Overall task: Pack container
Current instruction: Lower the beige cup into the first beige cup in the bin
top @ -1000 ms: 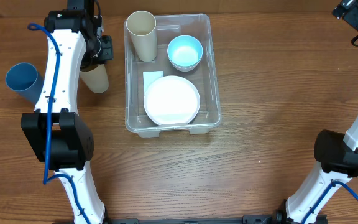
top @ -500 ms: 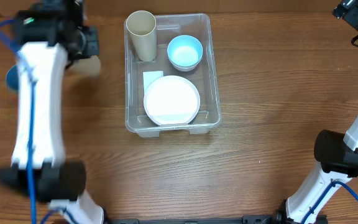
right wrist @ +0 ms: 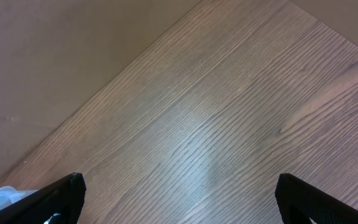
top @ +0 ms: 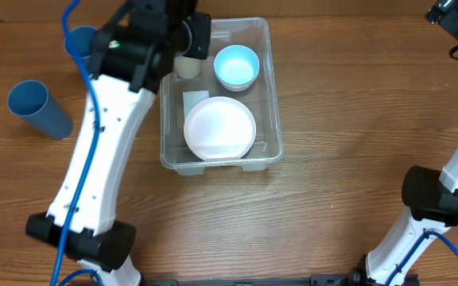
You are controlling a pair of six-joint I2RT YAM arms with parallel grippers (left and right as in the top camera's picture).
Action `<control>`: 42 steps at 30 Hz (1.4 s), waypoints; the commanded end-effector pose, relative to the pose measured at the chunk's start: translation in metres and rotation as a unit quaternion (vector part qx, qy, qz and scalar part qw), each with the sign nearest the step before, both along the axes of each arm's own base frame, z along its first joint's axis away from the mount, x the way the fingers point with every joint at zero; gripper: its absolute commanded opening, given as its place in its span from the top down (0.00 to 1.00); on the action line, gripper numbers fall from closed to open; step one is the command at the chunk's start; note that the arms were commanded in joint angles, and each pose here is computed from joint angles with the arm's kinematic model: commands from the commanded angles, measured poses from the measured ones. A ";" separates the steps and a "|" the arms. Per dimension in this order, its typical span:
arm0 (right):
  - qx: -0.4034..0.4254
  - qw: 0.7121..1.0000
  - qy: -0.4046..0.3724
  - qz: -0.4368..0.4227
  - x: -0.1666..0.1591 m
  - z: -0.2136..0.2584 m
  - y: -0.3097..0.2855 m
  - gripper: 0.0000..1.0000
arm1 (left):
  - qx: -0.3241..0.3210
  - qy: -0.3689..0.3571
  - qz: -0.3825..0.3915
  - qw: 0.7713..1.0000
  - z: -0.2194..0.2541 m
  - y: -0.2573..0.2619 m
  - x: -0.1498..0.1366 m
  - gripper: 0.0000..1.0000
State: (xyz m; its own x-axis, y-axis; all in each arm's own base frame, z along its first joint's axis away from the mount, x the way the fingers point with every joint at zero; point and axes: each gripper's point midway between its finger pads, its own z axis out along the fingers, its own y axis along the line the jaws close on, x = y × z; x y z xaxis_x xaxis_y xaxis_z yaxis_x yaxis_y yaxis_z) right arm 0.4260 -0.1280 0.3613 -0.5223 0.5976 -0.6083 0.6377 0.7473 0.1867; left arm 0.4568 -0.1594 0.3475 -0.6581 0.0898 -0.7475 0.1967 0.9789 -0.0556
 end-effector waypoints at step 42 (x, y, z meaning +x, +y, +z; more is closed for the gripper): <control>-0.003 1.000 -0.006 -0.003 0.000 0.004 0.000 0.00 | 0.087 -0.054 0.096 0.990 -0.037 0.020 0.073 0.19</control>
